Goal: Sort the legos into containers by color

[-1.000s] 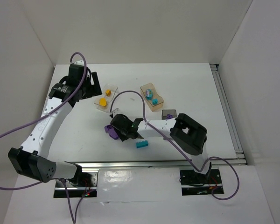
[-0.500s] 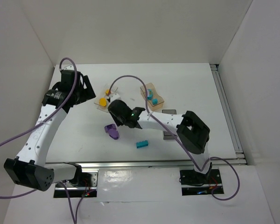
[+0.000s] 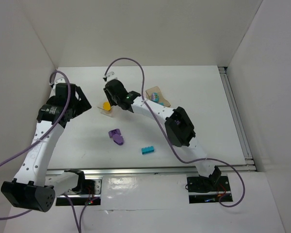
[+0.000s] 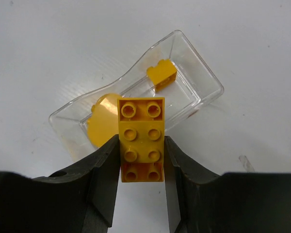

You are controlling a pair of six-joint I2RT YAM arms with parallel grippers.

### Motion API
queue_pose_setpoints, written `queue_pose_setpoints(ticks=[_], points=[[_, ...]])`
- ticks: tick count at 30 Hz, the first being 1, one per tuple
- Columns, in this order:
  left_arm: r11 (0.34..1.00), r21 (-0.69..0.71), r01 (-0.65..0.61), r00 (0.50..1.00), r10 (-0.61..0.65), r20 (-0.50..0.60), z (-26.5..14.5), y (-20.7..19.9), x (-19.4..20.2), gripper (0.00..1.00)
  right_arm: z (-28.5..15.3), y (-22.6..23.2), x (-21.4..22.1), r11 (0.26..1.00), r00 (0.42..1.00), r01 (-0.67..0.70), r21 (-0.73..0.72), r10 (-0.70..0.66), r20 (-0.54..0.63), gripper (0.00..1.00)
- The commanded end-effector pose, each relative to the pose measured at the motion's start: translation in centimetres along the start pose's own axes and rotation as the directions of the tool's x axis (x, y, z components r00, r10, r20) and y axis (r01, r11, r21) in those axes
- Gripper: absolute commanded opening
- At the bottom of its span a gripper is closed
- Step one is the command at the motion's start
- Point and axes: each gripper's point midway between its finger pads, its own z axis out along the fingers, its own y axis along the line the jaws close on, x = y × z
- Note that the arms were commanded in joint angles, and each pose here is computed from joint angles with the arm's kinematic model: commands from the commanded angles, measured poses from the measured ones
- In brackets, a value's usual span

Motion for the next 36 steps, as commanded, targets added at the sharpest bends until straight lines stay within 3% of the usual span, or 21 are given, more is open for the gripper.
queue_pose_setpoints(ticks=[1,2,5,6,8,10,13,16,20,26,31,36], points=[[0.999,-0.021,0.026,0.998,-0.024,0.055,-0.9,1.1,-1.5,0.95,1.3,-0.4,-2.3,1.0,0.999,-0.006,-0.013,0.007,0.04,0.34],[0.999,-0.017,0.028,0.999,-0.028,0.04,-0.9,1.2,-1.2,0.95,2.2,-0.7,-1.9,1.0,0.999,-0.012,-0.016,0.012,0.042,0.36],[0.999,-0.014,0.03,0.999,-0.03,0.044,-1.2,1.4,-1.0,0.95,2.6,-0.9,-3.8,0.999,0.995,-0.04,-0.017,0.041,0.091,0.71],[1.0,-0.006,0.021,0.999,-0.02,0.039,-1.2,1.3,-1.0,0.95,2.8,-1.5,-3.7,0.999,0.995,-0.042,-0.008,0.043,0.085,0.75],[1.0,-0.006,0.021,0.999,-0.02,0.039,-1.2,1.3,-1.0,0.95,2.5,-2.4,-2.8,0.999,0.998,-0.035,0.035,0.033,0.057,0.77],[1.0,-0.006,0.03,0.999,-0.029,0.039,-1.2,1.2,-1.0,0.95,0.0,-2.0,-4.7,0.999,0.993,-0.045,0.016,0.043,0.107,0.77],[1.0,-0.013,0.018,0.999,-0.017,0.032,-1.0,1.4,-0.6,0.95,-4.1,-1.6,-3.4,1.0,0.994,-0.029,0.007,0.028,0.106,0.77],[0.998,-0.064,0.019,0.999,-0.016,0.039,-0.4,2.4,-0.7,0.95,-8.1,-0.4,0.8,0.999,0.999,-0.008,-0.033,0.009,0.038,0.77],[0.997,-0.076,0.023,0.999,-0.02,0.034,-0.2,2.7,-0.5,0.95,-11.7,3.2,7.6,0.985,0.995,0.038,-0.17,-0.052,-0.08,0.9],[0.999,-0.027,0.019,1.0,-0.018,0.025,-0.6,2.1,-0.2,0.95,-12.8,7.6,13.0,0.965,0.978,0.079,-0.251,-0.124,-0.168,0.98],[1.0,-0.024,0.007,1.0,-0.007,0.012,-0.4,2.1,0.2,0.95,-11.3,7.7,15.6,0.971,0.965,0.088,-0.223,-0.138,-0.223,0.99],[1.0,-0.024,0.007,1.0,-0.007,0.012,-0.4,2.1,0.2,0.95,-9.9,8.1,16.0,0.974,0.963,0.094,-0.208,-0.142,-0.229,0.88]])
